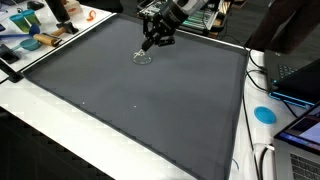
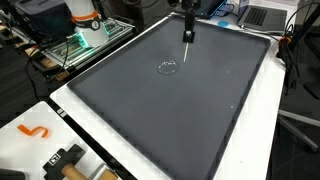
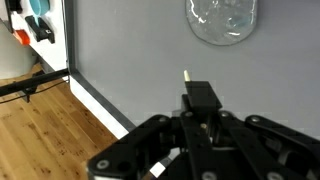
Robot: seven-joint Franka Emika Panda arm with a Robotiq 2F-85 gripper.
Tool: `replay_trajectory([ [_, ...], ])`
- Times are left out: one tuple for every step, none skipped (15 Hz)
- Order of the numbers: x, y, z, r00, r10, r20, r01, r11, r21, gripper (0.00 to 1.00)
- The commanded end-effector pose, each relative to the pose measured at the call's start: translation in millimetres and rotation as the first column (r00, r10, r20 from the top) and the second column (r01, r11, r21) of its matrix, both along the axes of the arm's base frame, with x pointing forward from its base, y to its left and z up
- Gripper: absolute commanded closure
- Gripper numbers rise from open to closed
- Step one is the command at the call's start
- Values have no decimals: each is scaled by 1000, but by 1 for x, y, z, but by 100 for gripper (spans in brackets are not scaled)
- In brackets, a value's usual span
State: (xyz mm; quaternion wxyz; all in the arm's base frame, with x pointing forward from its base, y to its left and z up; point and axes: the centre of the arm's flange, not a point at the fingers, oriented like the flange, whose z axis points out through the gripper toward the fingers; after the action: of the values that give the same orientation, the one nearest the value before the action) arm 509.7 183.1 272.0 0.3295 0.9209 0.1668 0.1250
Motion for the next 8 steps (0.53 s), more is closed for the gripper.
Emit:
replay_trajectory([
  [6, 0, -14, 1000, 5, 21, -4, 999, -51, 97],
  [7, -1, -16, 1000, 6, 23, -4, 998, -57, 97],
  [8, -2, -19, 1000, 8, 25, -6, 998, -67, 97],
  [8, -3, -20, 1000, 11, 25, -9, 997, -71, 97],
  [9, -3, -22, 1000, 12, 25, -10, 997, -77, 97],
  [10, -3, -23, 1000, 13, 26, -11, 997, -81, 97],
  [11, -3, -24, 1000, 11, 27, -8, 996, -87, 97],
  [11, -3, -26, 1000, 13, 27, -10, 996, -89, 97],
])
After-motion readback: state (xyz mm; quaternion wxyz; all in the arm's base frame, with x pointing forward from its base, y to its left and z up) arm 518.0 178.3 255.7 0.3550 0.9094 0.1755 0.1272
